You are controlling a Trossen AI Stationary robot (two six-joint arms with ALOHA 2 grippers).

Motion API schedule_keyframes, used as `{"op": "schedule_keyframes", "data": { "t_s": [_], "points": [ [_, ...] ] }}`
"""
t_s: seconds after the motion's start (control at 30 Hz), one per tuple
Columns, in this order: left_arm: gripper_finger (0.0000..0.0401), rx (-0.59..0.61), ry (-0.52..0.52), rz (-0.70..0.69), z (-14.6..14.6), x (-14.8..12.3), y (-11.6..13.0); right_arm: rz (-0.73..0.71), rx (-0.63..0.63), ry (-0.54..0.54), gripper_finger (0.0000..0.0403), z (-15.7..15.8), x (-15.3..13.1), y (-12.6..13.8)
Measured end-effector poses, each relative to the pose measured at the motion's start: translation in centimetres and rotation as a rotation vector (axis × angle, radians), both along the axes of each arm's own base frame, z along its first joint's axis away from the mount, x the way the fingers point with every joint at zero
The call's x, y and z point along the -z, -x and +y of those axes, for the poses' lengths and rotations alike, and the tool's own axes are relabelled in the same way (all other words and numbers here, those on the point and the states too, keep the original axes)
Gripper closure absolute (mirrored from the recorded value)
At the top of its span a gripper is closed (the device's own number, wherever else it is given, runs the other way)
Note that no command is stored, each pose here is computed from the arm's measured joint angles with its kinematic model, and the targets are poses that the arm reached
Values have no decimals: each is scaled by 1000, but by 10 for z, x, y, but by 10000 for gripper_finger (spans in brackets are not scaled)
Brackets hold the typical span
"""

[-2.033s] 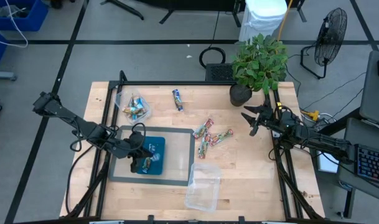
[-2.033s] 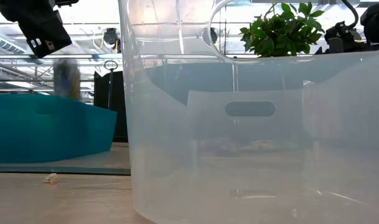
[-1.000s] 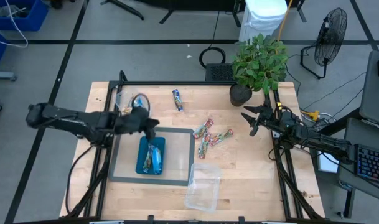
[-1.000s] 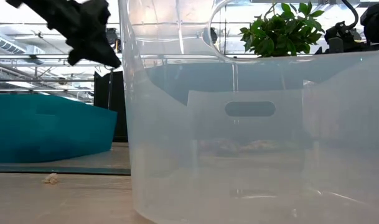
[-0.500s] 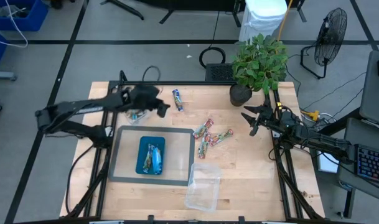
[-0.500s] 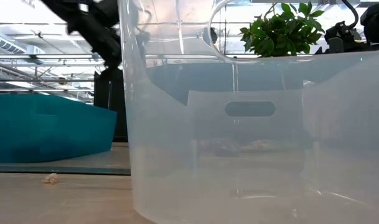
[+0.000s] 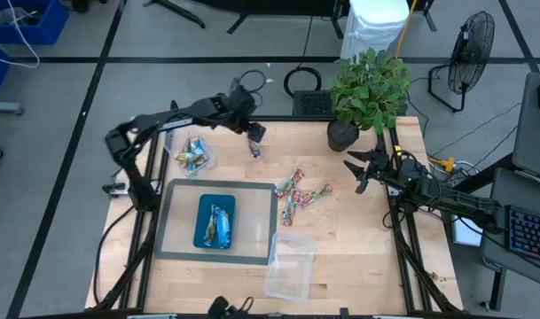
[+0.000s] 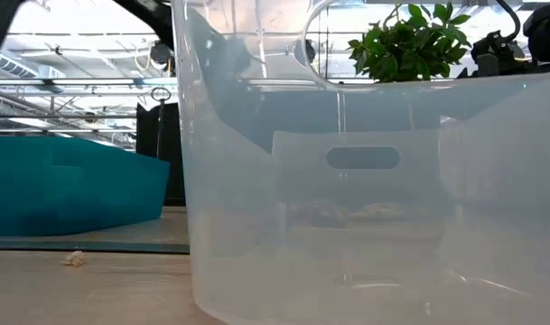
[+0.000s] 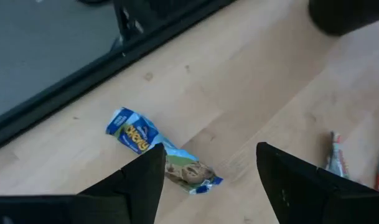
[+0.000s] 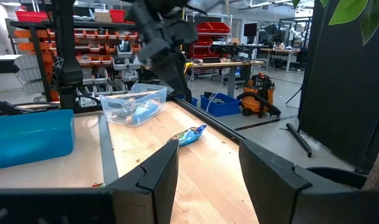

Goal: Pick and place Granola Bars by type
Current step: Put the blue granola bar into the blue bin

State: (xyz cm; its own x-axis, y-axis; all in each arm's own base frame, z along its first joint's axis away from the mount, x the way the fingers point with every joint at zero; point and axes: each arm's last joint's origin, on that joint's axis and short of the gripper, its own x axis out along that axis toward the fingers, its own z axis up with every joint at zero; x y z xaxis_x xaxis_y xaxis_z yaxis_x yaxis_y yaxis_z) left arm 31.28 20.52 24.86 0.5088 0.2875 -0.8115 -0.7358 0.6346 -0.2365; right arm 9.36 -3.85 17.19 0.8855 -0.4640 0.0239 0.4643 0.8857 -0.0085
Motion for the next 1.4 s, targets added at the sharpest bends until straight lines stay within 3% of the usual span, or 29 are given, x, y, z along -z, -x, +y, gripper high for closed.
{"op": "schedule_keyframes", "data": {
  "t_s": [0.43, 0.7, 1.0, 1.17, 1.4],
  "points": [
    [146, -117, 247, 307, 28, 58, -43, 0, 0, 0, 243, 0, 0, 0],
    [146, -190, 277, 349, 33, 77, -44, 0, 0, 0, 243, 0, 0, 0],
    [152, -184, 317, 390, 31, 88, -44, 0, 0, 0, 243, 0, 0, 0],
    [203, -165, 330, 387, 30, 90, -45, 0, 0, 0, 243, 0, 0, 0],
    [325, -73, 340, 371, 27, 88, -47, 0, 0, 0, 243, 0, 0, 0]
  ]
}}
